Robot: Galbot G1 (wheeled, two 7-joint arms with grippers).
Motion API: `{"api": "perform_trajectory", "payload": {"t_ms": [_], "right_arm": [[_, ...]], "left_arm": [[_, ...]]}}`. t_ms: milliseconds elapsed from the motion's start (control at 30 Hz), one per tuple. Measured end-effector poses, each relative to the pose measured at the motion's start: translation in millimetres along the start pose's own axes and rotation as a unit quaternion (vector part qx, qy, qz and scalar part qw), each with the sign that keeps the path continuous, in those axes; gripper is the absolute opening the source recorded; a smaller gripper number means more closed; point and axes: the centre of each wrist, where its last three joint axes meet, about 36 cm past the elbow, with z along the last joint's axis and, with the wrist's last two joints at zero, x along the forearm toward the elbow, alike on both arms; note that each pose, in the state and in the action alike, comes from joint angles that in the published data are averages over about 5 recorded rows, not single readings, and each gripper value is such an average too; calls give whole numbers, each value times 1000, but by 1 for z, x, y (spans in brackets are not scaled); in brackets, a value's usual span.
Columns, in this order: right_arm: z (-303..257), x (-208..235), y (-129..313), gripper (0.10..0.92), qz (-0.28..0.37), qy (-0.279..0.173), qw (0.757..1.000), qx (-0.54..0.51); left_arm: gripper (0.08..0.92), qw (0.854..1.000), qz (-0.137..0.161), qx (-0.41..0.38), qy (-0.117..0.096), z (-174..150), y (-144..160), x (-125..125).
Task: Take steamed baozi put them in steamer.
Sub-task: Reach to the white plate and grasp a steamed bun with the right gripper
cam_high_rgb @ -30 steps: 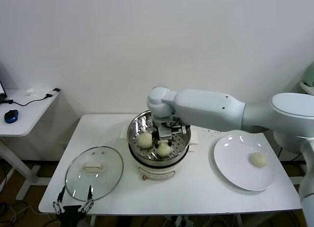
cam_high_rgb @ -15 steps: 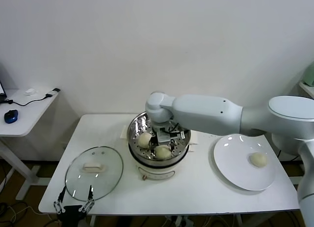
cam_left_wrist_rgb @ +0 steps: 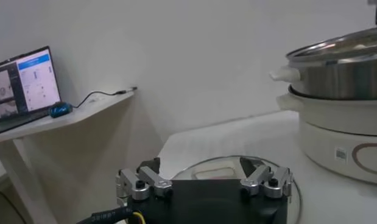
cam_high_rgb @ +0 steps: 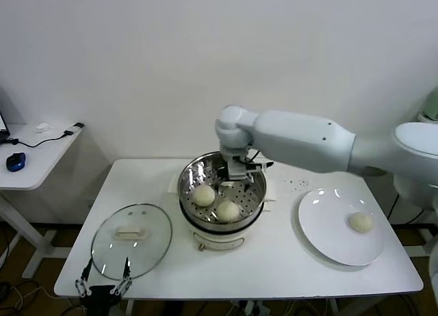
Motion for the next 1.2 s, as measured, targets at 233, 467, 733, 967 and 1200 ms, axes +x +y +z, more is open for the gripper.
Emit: {"api": "perform_trajectory", "payload": {"t_ms": [233,467,733,967,1200], "right_arm": [[33,36,83,823,59,16,975,-215],[49,39,197,823,72,30,895,-438],[36,0,316,823,42,14,804,-593],[17,-45,391,823,6,9,760,-650],[-1,-81,442,823,-20,15,735,-677]], "left_arm": [[823,1000,3,1,-6,-3,0,-1],[823,1000,4,1,-10,-5,1,0],[823,1000,7,-1,-8,-3,3,3],[823,1000,7,-3,-5,-3,4,5],[823,1000,6,-8,0,0,5,5]]}}
